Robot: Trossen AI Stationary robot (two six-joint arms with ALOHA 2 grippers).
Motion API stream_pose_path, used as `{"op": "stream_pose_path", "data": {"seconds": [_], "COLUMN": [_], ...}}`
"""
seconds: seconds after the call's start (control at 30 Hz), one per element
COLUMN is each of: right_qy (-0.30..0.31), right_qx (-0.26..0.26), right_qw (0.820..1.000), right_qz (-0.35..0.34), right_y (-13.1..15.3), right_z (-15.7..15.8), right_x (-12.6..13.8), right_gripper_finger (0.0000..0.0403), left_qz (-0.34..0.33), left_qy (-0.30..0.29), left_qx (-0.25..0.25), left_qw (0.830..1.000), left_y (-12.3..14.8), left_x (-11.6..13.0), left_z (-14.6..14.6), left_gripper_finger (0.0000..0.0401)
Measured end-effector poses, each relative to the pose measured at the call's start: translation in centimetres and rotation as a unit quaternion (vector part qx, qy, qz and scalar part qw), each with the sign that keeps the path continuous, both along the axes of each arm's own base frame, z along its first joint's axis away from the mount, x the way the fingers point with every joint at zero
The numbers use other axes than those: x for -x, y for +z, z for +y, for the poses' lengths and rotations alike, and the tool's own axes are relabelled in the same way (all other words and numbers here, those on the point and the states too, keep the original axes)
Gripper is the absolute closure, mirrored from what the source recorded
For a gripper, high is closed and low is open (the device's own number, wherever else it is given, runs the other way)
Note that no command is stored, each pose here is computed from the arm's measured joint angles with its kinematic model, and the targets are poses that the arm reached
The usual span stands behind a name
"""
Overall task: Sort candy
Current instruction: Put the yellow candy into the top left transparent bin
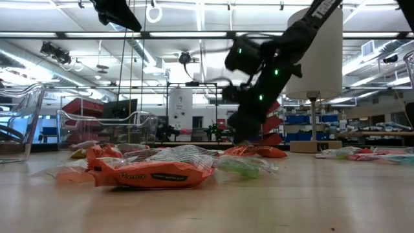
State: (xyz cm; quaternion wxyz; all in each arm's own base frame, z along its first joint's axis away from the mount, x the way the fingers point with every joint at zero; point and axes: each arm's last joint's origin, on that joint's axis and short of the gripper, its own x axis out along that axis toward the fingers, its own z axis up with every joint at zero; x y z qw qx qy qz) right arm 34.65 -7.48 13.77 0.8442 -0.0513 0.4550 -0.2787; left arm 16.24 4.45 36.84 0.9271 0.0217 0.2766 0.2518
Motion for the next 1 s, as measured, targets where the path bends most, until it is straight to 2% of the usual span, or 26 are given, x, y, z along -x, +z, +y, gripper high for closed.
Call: {"op": "stream_pose_path", "data": {"seconds": [0.17, 0.27, 0.37, 0.47, 0.63, 0.83, 1.0], "right_qy": [0.021, 0.061, 0.121, 0.181, 0.270, 0.346, 0.404], "right_qx": [0.010, 0.010, 0.003, -0.007, -0.035, -0.069, -0.078], "right_qw": [0.998, 0.993, 0.980, 0.958, 0.912, 0.863, 0.814], "right_qz": [-0.055, -0.100, -0.158, -0.221, -0.308, -0.363, -0.410], "right_y": [2.9, 4.9, 6.9, 8.8, 10.6, 11.7, 12.9], "right_z": [1.4, 2.5, 3.6, 4.6, 5.8, 6.7, 7.5], "right_x": [-0.1, -0.3, -0.7, -1.0, -1.6, -1.8, -1.9], "right_gripper_finger": [0.0402, 0.0402, 0.0403, 0.0403, 0.0403, 0.0403, 0.0403], "left_qz": [-0.019, -0.057, -0.096, -0.123, -0.169, -0.212, -0.240], "left_qy": [-0.012, -0.070, -0.145, -0.184, -0.215, -0.262, -0.312], "left_qx": [0.000, 0.005, 0.012, 0.013, 0.008, 0.020, 0.036], "left_qw": [1.000, 0.996, 0.985, 0.975, 0.962, 0.941, 0.919], "left_y": [-0.3, -1.2, -2.3, -3.6, -5.8, -8.1, -9.5], "left_x": [-0.5, -1.5, -2.4, -3.1, -3.7, -3.9, -3.8], "left_z": [0.0, -0.1, -0.3, -0.4, -0.5, -0.7, -1.1], "left_gripper_finger": [0.0325, 0.0325, 0.0325, 0.0325, 0.0325, 0.0325, 0.0325]}}
